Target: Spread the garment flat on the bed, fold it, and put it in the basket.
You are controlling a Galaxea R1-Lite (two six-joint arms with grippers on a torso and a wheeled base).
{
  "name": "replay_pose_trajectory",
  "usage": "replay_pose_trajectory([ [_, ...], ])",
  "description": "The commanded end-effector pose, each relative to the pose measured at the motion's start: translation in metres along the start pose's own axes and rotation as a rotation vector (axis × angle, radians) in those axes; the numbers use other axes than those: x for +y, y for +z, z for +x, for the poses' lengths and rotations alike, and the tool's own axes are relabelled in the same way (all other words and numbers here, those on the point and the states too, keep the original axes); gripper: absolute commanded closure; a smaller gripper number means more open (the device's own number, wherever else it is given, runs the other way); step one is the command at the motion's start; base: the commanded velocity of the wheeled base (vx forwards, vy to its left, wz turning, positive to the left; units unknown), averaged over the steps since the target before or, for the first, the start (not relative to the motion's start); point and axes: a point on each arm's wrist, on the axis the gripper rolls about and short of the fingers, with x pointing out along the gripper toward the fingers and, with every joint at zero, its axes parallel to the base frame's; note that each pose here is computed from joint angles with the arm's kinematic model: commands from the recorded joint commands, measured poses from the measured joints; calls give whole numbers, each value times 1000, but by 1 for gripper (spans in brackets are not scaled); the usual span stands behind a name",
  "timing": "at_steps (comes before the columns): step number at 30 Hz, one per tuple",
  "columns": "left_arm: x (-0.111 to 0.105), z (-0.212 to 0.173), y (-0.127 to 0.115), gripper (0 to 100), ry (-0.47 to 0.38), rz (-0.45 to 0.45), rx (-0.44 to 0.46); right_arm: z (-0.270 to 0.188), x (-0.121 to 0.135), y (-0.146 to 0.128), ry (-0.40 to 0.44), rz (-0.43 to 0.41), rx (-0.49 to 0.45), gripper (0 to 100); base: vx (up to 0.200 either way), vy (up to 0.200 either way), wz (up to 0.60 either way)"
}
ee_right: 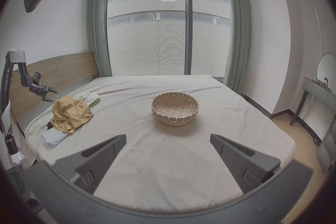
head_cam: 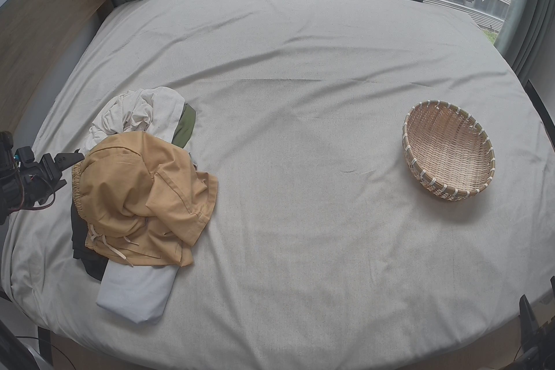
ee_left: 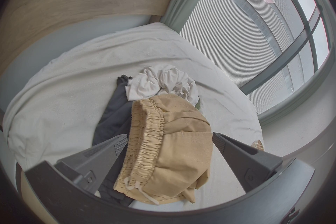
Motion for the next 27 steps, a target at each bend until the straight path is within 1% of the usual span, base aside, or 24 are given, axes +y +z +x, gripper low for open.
replay_pose_trajectory([
  [1, -4, 15, -2, 0, -22, 6, 28, 1, 0, -5, 0, 1, 18, 0, 0, 0, 0],
  [3, -9, 17, -1, 0, -36, 1, 27, 1, 0, -5, 0, 1, 18, 0, 0, 0, 0],
  [4, -14, 17, 1, 0, -50, -25, 23, 1, 0, -5, 0, 1, 18, 0, 0, 0, 0],
  [6, -18, 17, 2, 0, -60, -39, 19, 1, 0, -5, 0, 1, 18, 0, 0, 0, 0],
  [9, -29, 11, 6, 0, -93, -51, -6, 1, 0, -5, 0, 1, 18, 0, 0, 0, 0],
  [13, -30, 10, 6, 0, -95, -46, -23, 1, 0, -5, 0, 1, 18, 0, 0, 0, 0],
  [15, -27, 9, 7, 0, -91, -44, -32, 1, 0, -5, 0, 1, 16, 0, 0, 0, 0],
  [17, -18, 4, 13, 0, -66, -46, -59, 1, 0, -5, 0, 1, 16, 0, 0, 0, 0],
  [23, -5, 4, 6, 0, -31, -63, -41, 1, 0, -5, 0, 1, 18, 0, 0, 0, 0],
  [24, -3, 5, 6, 0, -28, -60, -38, 1, 0, -5, 0, 3, 18, 0, 0, 0, 0],
  [27, 14, 11, 2, 0, 14, -12, -22, 1, 0, -5, 0, 3, 18, 0, 0, 0, 0],
])
